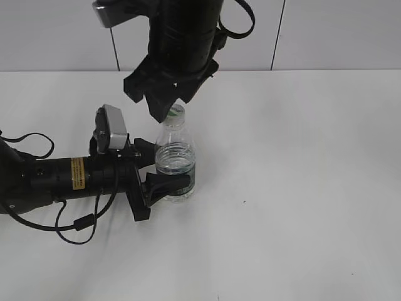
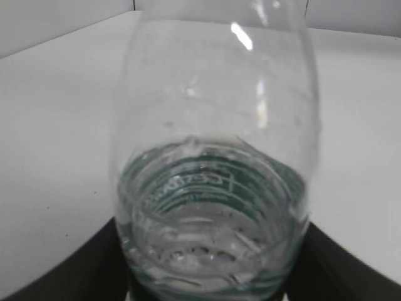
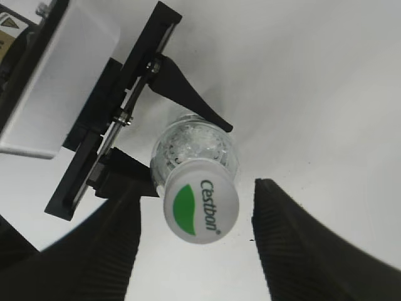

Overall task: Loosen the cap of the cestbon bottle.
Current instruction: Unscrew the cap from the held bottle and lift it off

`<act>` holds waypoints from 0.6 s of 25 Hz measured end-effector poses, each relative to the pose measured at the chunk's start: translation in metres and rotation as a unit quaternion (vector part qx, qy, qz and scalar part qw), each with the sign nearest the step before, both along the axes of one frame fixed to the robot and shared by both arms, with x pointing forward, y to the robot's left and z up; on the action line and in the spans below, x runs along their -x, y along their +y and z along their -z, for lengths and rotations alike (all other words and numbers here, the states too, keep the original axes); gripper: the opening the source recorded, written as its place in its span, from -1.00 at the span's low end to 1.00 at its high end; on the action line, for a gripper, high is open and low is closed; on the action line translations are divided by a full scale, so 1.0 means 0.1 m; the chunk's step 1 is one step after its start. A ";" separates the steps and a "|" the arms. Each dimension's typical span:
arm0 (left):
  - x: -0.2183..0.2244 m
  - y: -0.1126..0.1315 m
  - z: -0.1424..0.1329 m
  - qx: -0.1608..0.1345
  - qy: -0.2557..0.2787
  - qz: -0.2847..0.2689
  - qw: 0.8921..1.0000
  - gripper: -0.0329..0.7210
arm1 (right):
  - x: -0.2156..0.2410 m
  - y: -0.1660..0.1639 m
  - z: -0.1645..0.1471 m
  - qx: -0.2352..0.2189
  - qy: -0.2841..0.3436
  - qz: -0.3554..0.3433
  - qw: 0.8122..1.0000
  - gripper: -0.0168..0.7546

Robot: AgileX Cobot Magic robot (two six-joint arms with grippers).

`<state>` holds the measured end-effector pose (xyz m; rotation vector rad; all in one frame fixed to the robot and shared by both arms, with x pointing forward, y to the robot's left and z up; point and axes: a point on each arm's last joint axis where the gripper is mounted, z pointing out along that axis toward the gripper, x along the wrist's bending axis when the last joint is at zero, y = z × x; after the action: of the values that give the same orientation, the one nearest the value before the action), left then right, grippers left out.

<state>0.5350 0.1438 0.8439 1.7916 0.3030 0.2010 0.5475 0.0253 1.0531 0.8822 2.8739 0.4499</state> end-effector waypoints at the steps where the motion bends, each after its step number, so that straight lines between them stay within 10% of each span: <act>1: 0.00 0.00 0.00 0.000 0.000 0.000 1.000 0.19 | 0.00 0.00 0.01 0.001 0.001 0.000 1.000 0.17; 15: 0.00 0.00 0.00 0.000 0.000 0.000 1.000 0.19 | 0.01 -0.01 0.06 0.007 0.007 0.000 1.000 0.15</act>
<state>0.5350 0.1438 0.8439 1.7916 0.3030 0.2010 0.5464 0.0242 1.0476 0.8866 2.8858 0.4246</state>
